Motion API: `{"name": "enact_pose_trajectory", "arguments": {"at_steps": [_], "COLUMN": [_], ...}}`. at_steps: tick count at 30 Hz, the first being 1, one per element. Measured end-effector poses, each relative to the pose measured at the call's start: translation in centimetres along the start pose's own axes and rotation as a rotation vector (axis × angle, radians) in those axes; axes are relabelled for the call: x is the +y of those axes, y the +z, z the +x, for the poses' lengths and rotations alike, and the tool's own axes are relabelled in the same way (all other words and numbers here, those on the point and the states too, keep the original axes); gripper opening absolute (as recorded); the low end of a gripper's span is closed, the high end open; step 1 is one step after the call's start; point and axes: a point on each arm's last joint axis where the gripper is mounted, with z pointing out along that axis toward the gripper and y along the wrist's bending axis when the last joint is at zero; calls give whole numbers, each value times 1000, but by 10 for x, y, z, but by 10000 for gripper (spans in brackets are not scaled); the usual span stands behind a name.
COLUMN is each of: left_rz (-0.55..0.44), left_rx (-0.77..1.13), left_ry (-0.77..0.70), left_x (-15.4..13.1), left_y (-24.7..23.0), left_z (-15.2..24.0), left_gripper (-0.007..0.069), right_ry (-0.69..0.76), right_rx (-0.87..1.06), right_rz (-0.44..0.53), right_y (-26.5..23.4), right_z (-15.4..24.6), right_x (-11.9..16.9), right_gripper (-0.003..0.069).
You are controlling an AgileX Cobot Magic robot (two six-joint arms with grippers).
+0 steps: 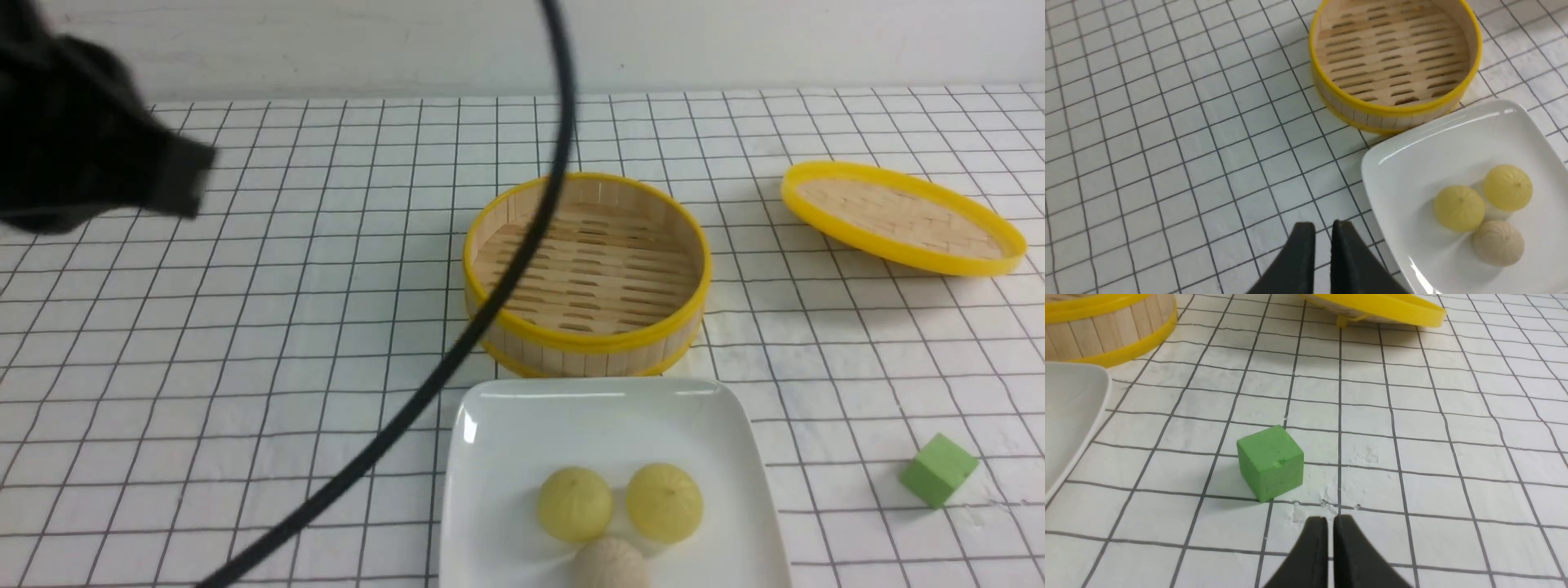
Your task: Put the steamed buns into the plate on the white-black tablecloth.
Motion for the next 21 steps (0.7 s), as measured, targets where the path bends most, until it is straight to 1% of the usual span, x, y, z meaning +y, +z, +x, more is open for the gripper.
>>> {"name": "enact_pose_trajectory", "arguments": {"at_steps": [2, 4, 6, 7, 9, 10, 12, 13, 16, 18, 21], "left_rz": [30, 55, 80, 102, 132, 167, 210, 257, 331, 361, 372], "left_rx": [12, 62, 86, 67, 21, -46, -124, -211, -352, -406, -414], "left_ry": [-52, -79, -106, -134, -167, -215, -254, -277, -286, -279, -272], "left_x": [7, 7, 7, 7, 4, 1, -2, -6, -12, -15, -17], "left_y": [-11, -6, 0, 5, 17, 26, 36, 46, 56, 62, 69], "left_z": [35, 62, 87, 100, 113, 123, 130, 136, 140, 143, 150], "left_gripper": [20, 1, 2, 2, 2, 2, 2, 2, 2, 2, 2], "right_ry": [0, 0, 0, 0, -1, -1, -1, -1, -1, -1, -1], "right_rx": [0, 0, 0, 0, 0, 0, 0, 0, 0, 0, 0], "right_rz": [0, 0, 0, 0, 1, 0, 0, 0, 0, 0, 0], "right_y": [0, 0, 0, 0, 0, 0, 0, 0, 0, 0, 0], "right_z": [0, 0, 0, 0, 0, 0, 0, 0, 0, 0, 0], "right_x": [0, 0, 0, 0, 0, 0, 0, 0, 0, 0, 0], "right_gripper": [51, 56, 59, 61, 62, 65, 68, 71, 78, 80, 83]}}
